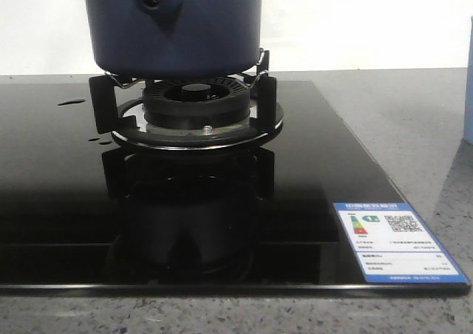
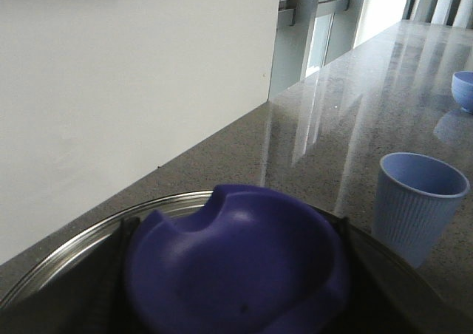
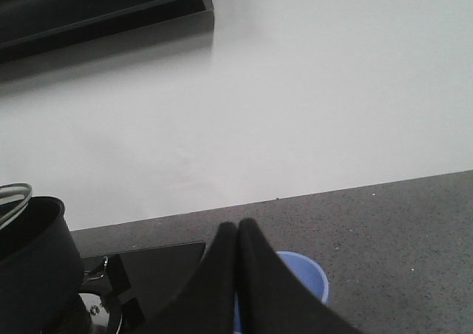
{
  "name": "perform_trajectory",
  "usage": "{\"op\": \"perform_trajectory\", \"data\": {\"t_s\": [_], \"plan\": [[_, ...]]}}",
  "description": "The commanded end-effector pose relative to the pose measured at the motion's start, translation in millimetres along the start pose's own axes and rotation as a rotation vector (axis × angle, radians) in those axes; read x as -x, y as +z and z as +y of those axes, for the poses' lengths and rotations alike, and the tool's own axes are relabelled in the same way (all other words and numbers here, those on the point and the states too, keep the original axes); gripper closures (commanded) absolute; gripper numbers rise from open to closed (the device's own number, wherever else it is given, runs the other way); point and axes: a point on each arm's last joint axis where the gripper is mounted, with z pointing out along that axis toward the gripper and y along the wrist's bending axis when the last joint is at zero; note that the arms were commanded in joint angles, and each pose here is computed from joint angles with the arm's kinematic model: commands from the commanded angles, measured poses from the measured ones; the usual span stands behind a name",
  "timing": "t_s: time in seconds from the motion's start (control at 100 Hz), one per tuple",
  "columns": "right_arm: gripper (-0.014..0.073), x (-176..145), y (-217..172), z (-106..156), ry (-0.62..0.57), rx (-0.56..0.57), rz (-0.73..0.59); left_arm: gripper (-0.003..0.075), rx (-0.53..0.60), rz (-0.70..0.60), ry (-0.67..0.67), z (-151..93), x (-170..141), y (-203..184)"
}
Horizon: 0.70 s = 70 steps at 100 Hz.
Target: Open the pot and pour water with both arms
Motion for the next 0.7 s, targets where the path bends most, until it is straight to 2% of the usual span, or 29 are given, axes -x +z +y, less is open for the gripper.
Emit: {"op": "perform_trajectory", "data": {"t_s": [0.0,0.23,0.69], "plan": [[0.0666,18,-1,2,0.0,0.006,-0.106,0.0471,-0.032,-0.143,0.03,-11,33,-3],[0.0666,18,-1,2,0.0,0.006,-0.106,0.0471,-0.042,-0.13,0.072,-16,32,2],[0.0666,17,-1,2,0.0,0.005,-0.091,0.0471,0.026,-0.095,0.073,-15,29,7]]}}
